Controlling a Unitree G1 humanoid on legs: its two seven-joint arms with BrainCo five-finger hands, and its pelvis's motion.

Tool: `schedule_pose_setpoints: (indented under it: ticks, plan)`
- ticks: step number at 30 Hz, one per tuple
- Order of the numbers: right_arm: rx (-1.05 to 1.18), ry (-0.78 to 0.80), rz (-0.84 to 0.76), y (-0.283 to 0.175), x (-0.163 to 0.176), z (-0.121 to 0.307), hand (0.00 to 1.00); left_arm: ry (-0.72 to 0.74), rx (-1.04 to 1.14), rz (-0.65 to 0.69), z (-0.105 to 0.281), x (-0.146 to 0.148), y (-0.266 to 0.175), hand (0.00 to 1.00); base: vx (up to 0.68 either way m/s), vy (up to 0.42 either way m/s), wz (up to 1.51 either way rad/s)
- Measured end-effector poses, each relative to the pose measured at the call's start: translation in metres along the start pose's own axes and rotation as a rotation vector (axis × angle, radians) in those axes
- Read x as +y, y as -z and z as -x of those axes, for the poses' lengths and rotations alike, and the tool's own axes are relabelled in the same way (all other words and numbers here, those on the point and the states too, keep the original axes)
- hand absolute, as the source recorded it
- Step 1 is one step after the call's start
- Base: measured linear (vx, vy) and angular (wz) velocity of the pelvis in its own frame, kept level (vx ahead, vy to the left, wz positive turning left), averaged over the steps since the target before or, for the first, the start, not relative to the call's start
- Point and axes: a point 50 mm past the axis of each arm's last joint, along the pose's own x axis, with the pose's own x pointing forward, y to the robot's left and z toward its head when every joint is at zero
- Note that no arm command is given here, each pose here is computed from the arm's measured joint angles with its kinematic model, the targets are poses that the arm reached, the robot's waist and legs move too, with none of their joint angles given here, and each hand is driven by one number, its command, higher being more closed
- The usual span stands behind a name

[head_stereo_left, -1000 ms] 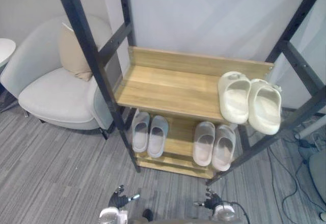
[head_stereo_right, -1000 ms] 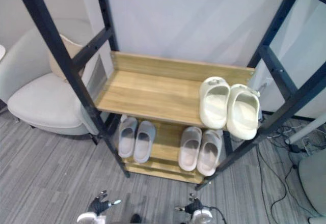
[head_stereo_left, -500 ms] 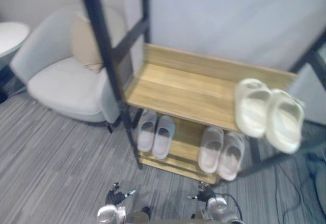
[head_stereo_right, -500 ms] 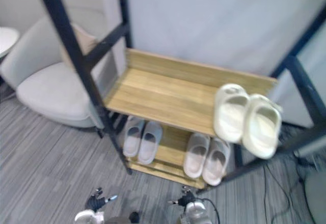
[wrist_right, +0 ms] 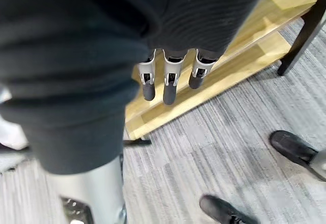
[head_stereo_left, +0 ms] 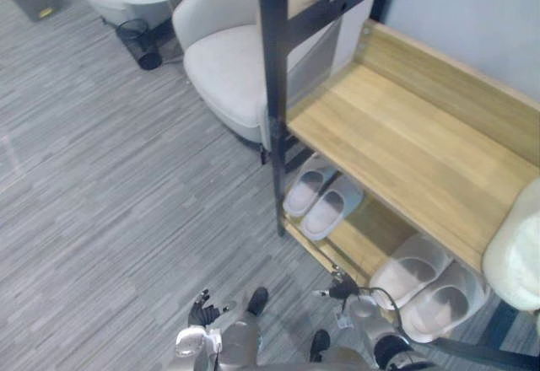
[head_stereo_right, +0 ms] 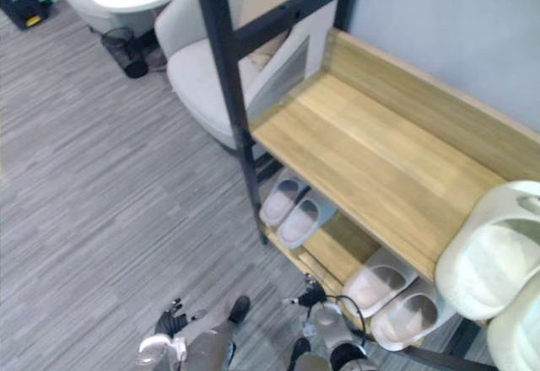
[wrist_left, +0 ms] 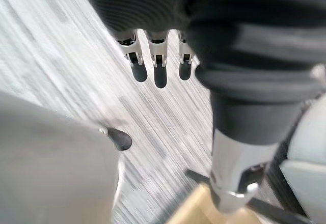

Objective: Organize the slippers on the shoe rack

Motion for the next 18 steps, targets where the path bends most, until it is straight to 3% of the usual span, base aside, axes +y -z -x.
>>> schedule_pose_setpoints:
  ticks: [5,18]
  plan:
    - [0.002,0.0,-0.046,0.003,0.003,0.002,0.0,0.006,-0.009,-0.065,-0.003,0.002,-0.005,0.0,-0.06,0.116,1.26]
    - [0.071,-0.084,-0.07,0.022,0.029,0.012,0.0,-0.01,0.063,-0.089,0.001,0.004,0.014,0.0,0.03,0.107,0.62]
